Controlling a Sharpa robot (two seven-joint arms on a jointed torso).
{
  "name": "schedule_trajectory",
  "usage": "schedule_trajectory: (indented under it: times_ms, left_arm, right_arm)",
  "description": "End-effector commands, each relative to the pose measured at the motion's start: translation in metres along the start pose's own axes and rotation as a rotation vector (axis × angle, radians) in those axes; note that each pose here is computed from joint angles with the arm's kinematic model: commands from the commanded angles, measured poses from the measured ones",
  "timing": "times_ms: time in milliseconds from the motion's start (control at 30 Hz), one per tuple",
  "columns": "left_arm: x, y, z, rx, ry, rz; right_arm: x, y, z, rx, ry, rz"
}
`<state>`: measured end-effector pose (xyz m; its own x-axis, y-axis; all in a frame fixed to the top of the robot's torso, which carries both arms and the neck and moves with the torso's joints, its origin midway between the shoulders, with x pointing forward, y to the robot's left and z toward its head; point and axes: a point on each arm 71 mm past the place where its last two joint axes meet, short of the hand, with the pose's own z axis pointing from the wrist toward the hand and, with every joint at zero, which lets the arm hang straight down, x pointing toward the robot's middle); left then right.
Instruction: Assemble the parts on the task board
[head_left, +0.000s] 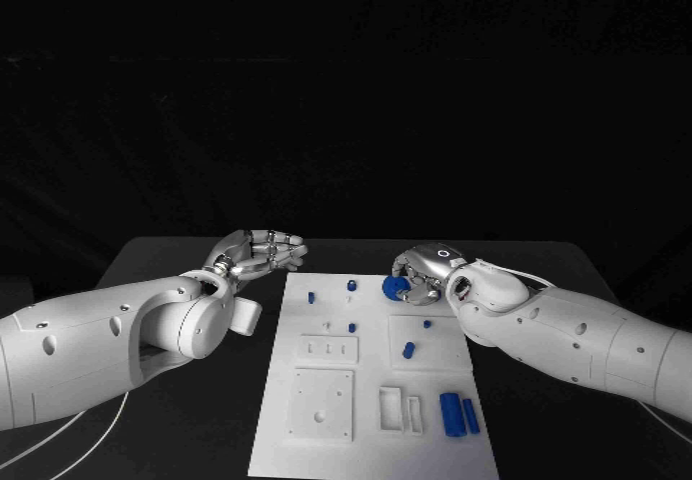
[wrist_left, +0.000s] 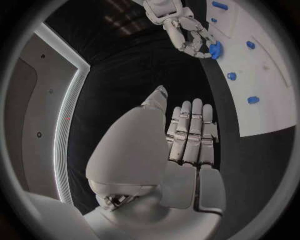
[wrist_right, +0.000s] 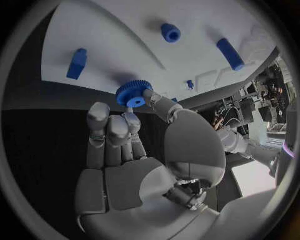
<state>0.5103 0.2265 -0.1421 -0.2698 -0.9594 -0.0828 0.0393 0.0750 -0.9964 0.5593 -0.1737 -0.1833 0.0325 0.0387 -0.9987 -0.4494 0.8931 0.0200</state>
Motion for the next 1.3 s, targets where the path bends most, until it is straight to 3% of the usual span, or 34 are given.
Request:
schedule_trajectory:
  times_ms: [33,467,733,1033,1300]
  left_arm:
    - [0.0013,-0.0024,0.0005,0.012,0.006,0.002]
    - [0.0030,-0.0026,0.0013,0.014,0.006,0.003]
    - [0.0046,-0.0028,0.0019,0.014,0.008,0.002]
    - [0.0119,-0.0035,0.0041,0.018,0.025,-0.001]
    - [0.0123,-0.0042,0.0046,0.027,0.028,0.020]
  right_arm:
    - [-0.006,0.009,0.000,-0.005,-0.072,-0.044]
    - [-0.012,0.066,0.011,-0.130,-0.145,-0.102]
    - [-0.004,0.089,0.017,-0.175,-0.145,-0.142]
    - [0.005,0.093,0.020,-0.179,-0.111,-0.163]
    - [0.011,0.093,0.022,-0.176,-0.091,-0.183]
